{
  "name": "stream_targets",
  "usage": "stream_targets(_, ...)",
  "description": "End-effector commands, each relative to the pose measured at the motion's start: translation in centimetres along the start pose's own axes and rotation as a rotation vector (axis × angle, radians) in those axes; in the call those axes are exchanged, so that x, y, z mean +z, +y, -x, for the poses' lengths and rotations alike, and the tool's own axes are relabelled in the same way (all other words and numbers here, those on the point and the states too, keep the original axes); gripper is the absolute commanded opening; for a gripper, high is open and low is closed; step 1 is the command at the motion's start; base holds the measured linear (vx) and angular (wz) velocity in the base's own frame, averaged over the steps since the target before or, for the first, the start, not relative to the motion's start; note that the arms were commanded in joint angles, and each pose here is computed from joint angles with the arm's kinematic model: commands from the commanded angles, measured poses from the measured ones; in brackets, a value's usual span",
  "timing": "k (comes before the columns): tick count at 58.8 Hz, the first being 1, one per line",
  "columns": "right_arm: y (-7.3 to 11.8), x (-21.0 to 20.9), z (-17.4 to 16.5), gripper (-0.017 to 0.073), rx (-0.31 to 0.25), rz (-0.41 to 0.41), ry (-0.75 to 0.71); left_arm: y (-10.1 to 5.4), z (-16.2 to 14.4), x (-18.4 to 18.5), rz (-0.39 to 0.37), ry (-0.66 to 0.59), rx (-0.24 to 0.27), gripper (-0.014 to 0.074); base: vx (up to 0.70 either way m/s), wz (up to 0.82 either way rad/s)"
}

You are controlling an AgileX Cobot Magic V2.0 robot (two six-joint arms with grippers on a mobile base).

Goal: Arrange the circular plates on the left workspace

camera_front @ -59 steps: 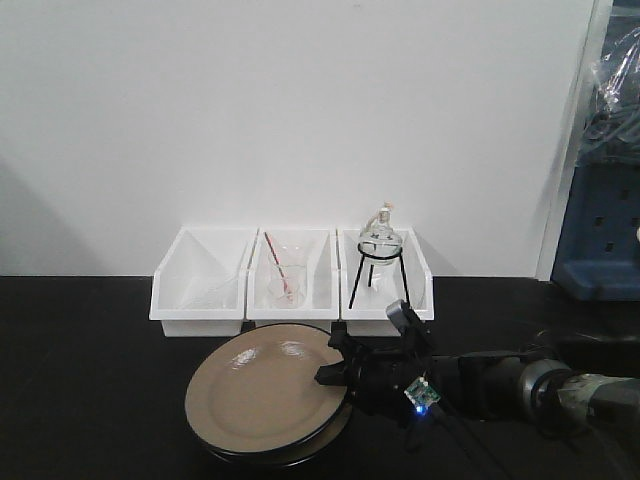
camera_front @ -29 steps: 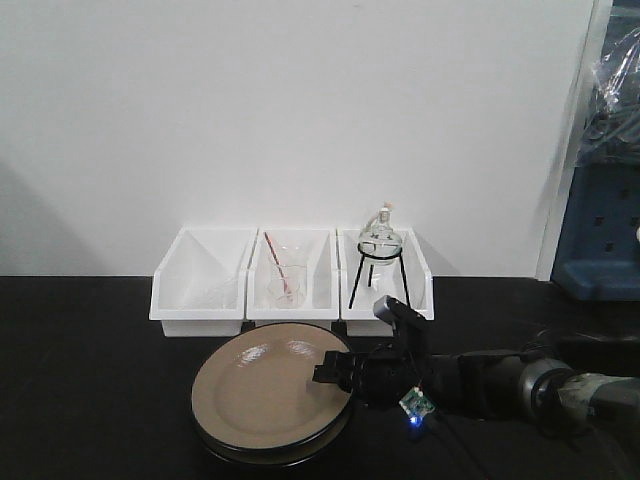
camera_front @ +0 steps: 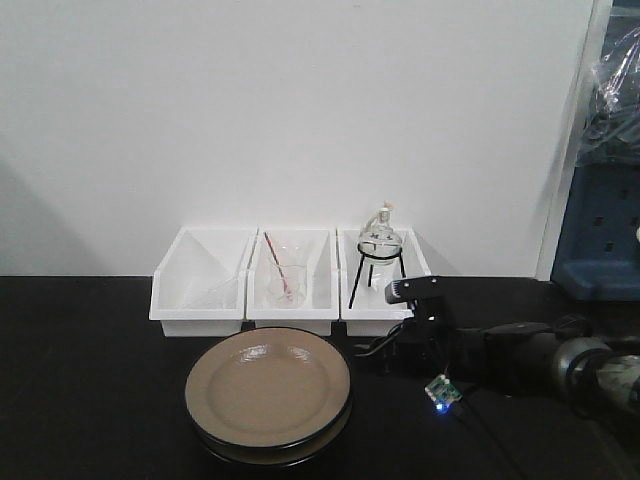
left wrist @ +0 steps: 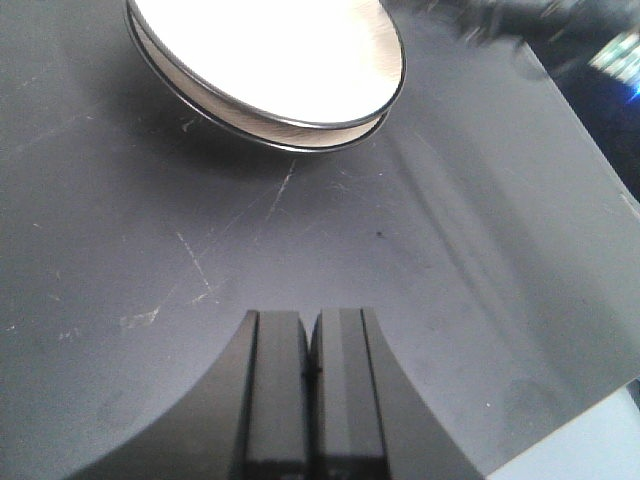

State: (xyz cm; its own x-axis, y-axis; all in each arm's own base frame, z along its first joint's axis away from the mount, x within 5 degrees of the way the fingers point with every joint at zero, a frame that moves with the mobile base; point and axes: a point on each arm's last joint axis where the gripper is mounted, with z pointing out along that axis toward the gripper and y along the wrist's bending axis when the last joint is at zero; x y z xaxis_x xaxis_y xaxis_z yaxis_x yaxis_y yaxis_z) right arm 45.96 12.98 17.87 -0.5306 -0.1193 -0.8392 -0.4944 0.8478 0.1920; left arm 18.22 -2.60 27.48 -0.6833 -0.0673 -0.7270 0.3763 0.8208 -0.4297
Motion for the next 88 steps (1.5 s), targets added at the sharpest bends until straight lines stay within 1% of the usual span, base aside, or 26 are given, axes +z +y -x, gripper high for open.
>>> stream_targets(1,-0.5,-3.8,4.8,0.0389,-0.006,-0.033,-0.137,-0.7,1.0,-0.5,-0.029,-0.06,-0.008,0.0,0.0,0.0)
stream_targets(2,-0.7,-4.3,5.1,0.0377,-0.002,-0.039,-0.144,-0.7,1.0,-0.5,-0.029,-0.06,-0.008,0.0,0.0,0.0)
stream_targets(5,-1.0,-5.5,5.7,0.033,0.035,-0.052,-0.16,-0.7,0.9,-0.5,-0.03,-0.055,-0.005,0.0,0.0,0.0)
stream_targets(9,-1.3,-7.4,6.6,0.0237,0.044,-0.071,-0.172,-0.6,0.8,-0.5,-0.023,-0.04,0.004,0.0,0.0,0.0)
stream_targets(11,-1.3,-8.5,7.0,0.0174,0.032,-0.083,-0.173,-0.6,0.7,-0.5,-0.02,-0.027,0.006,0.0,0.0,0.0)
stream_targets(13,-1.2,-9.8,7.4,0.0105,0.005,-0.098,-0.17,-0.6,0.6,-0.5,-0.016,-0.016,0.007,0.0,0.0,0.0)
stream_targets(16,-0.8,-12.0,8.1,-0.0006,-0.056,-0.12,-0.163,-0.5,0.4,-0.5,-0.013,0.002,0.001,0.0,0.0,0.0)
stream_targets(17,-0.7,-12.5,8.2,-0.0015,-0.067,-0.128,-0.16,-0.5,0.4,-0.5,-0.012,0.008,-0.001,0.0,0.0,0.0)
stream_targets(20,0.0,-14.8,8.7,-0.0013,-0.111,-0.152,-0.155,-0.5,0.2,-0.5,-0.005,0.031,-0.012,0.0,0.0,0.0)
stream_targets(26,1.8,-19.0,9.0,-0.0006,-0.17,-0.194,-0.133,-0.3,-0.2,-0.5,0.019,0.072,-0.044,0.0,0.0,0.0)
stream_targets(30,3.0,-21.6,8.6,-0.0004,-0.179,-0.211,-0.114,-0.1,-0.5,-0.5,0.043,0.102,-0.066,0.0,0.0,0.0)
stream_targets(37,5.0,-26.0,6.6,-0.0003,-0.16,-0.248,-0.082,0.4,-1.0,-0.6,0.098,0.158,-0.074,0.0,0.0,0.0)
stream_targets(42,6.2,-28.4,4.0,-0.0003,-0.156,-0.276,-0.077,0.6,-1.3,-0.7,0.122,0.184,-0.054,0.0,0.0,0.0)
stream_targets(47,7.4,-30.7,1.3,-0.0003,-0.165,-0.306,-0.121,0.7,-1.2,-0.7,0.135,0.182,-0.046,0.0,0.0,0.0)
stream_targets(50,8.1,-32.1,-0.7,-0.0003,-0.172,-0.335,-0.172,0.7,-1.2,-0.8,0.138,0.173,-0.042,0.0,0.0,0.0)
stream_targets(56,9.0,-34.4,-4.0,-0.0003,-0.182,-0.395,-0.289,0.3,-1.0,-1.4,0.155,0.132,-0.018,0.0,0.0,0.0)
stream_targets(63,9.7,-36.3,-7.5,-0.0003,-0.181,-0.454,-0.427,-0.5,-0.6,-2.5,0.191,0.036,0.03,0.0,0.0,0.0)
stream_targets(66,9.9,-36.8,-8.5,-0.0003,-0.179,-0.471,-0.471,-0.9,-0.4,-3.0,0.198,-0.005,0.049,0.0,0.0,0.0)
stream_targets(70,10.0,-37.2,-9.4,-0.0003,-0.184,-0.494,-0.522,-1.6,-0.2,-3.7,0.204,-0.062,0.088,0.0,0.0,0.0)
stream_targets(76,10.0,-37.5,-10.1,-0.0002,-0.189,-0.517,-0.565,-2.6,-0.2,-4.8,0.21,-0.13,0.125,0.0,0.0,0.0)
stream_targets(81,10.0,-37.5,-10.2,-0.0001,-0.186,-0.513,-0.562,-3.2,-0.4,-5.5,0.211,-0.161,0.142,0.0,0.0,0.0)
stream_targets(88,10.1,-37.5,-10.2,-0.0001,-0.182,-0.507,-0.561,-4.0,-0.6,-6.1,0.198,-0.189,0.151,0.0,0.0,0.0)
